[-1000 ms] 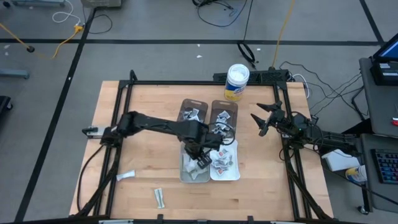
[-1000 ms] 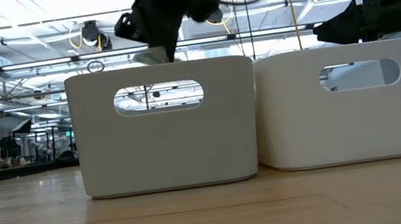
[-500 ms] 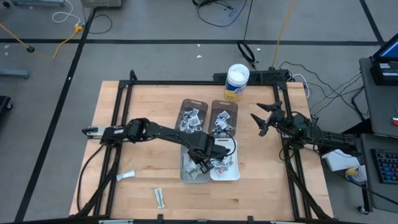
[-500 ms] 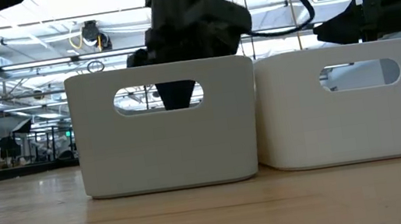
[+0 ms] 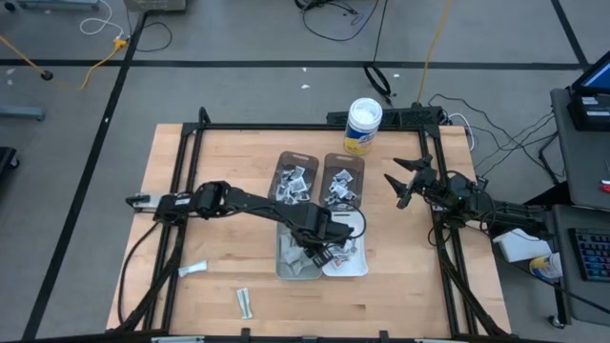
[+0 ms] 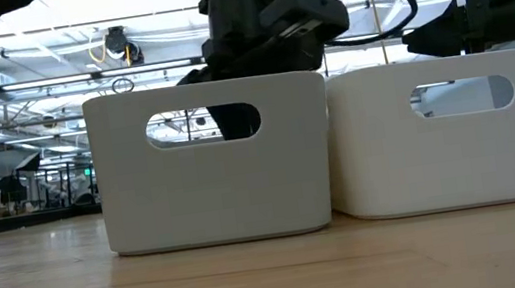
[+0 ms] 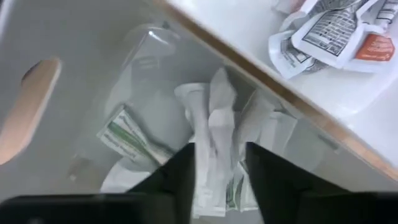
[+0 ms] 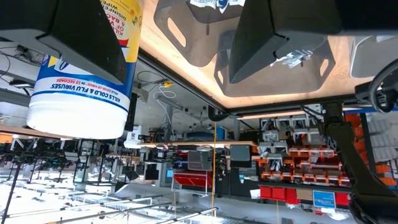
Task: Pick & Place First Aid Supplies
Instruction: Put the green pad into the gray bin
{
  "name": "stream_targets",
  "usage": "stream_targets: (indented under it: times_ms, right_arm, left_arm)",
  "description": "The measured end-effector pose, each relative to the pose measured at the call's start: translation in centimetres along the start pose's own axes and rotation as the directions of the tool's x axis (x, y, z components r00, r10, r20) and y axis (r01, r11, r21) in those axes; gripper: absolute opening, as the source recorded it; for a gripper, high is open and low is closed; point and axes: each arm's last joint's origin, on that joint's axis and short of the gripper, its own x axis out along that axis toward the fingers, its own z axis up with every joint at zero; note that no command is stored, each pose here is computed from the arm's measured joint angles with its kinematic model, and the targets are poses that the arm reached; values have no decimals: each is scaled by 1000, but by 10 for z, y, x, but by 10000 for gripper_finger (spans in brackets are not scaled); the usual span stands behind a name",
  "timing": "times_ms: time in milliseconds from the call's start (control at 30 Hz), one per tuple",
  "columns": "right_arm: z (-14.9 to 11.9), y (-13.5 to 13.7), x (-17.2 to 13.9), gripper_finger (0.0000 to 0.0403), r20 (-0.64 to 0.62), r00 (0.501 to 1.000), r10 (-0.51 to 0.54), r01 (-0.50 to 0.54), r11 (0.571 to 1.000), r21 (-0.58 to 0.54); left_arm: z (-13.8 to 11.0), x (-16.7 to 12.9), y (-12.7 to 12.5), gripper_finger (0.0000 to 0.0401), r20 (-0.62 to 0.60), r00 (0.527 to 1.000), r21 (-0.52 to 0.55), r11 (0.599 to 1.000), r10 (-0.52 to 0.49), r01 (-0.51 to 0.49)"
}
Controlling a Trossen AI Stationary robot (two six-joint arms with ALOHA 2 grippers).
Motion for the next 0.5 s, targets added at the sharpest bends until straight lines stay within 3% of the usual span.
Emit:
stream_targets:
  times_ms: [267, 500]
  right_arm:
    - [0, 0, 0, 279, 0, 1000, 0, 0, 1000, 0]
    - [0, 0, 0, 279, 0, 1000, 0, 0, 1000, 0]
  left_arm:
    - [-1, 0, 0, 269, -19, 1000, -24, 1000, -3, 3]
    - [-7, -21, 5, 318, -12, 1000, -125, 992, -27, 25]
